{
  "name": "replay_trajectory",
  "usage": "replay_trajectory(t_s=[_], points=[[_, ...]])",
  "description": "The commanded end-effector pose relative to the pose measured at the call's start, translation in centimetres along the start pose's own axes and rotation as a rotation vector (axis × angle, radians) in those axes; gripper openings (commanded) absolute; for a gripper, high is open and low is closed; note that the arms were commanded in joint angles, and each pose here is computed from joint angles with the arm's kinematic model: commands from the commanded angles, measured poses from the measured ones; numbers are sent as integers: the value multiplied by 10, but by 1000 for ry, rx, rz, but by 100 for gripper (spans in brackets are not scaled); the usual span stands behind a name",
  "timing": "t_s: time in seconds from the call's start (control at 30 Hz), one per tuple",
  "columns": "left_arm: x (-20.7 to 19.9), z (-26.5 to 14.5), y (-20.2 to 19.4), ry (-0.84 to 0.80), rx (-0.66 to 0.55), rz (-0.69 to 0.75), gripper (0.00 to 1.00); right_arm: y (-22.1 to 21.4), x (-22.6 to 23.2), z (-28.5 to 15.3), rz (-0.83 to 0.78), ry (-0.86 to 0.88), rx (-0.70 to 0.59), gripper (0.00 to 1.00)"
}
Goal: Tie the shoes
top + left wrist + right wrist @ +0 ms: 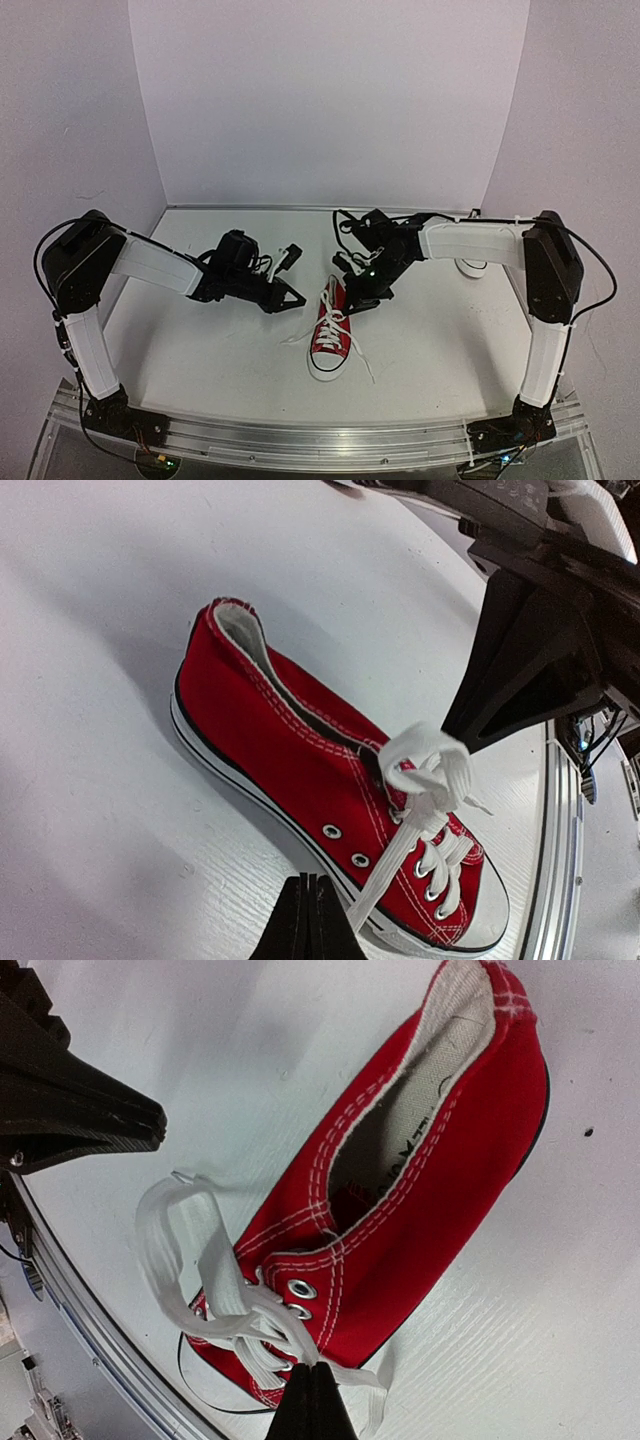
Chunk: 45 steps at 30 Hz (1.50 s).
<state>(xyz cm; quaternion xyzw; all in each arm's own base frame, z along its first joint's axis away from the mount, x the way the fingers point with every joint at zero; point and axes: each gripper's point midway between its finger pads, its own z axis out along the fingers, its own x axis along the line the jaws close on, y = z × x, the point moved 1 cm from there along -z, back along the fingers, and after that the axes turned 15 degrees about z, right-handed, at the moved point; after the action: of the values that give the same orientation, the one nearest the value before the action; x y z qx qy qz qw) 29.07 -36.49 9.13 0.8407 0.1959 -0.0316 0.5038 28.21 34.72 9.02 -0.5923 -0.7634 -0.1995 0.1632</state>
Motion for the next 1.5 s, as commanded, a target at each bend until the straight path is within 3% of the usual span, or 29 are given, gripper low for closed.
replay_trajectory(t_s=[0.0, 0.1, 0.17, 0.23, 0.7, 0.77, 0.9, 1.17, 1.47], points=[[-7, -15, 20, 9, -60, 43, 4, 7, 11, -18, -3, 45, -59, 0], [-9, -16, 33, -6, -92, 39, 43, 10, 16, -19, 0, 66, -65, 0], [-10, -14, 43, -27, -110, 30, 59, 11, 19, -20, 0, 78, -68, 0], [-10, -12, 52, -35, -134, 13, 68, 12, 21, -20, 1, 89, -68, 0], [-5, 17, 58, -74, -130, -44, 72, 14, 31, -21, 2, 138, -65, 0], [-5, 22, 55, -80, -112, -52, 70, 14, 31, -21, 0, 142, -63, 0], [-6, 25, 48, -90, -95, -67, 57, 14, 31, -22, -1, 141, -65, 0], [-4, 8, 33, -32, -78, -92, 3, 7, 21, -23, 9, 102, -77, 0], [9, -7, 13, 84, -41, -121, 0, 4, 15, -26, 21, 88, -89, 0]])
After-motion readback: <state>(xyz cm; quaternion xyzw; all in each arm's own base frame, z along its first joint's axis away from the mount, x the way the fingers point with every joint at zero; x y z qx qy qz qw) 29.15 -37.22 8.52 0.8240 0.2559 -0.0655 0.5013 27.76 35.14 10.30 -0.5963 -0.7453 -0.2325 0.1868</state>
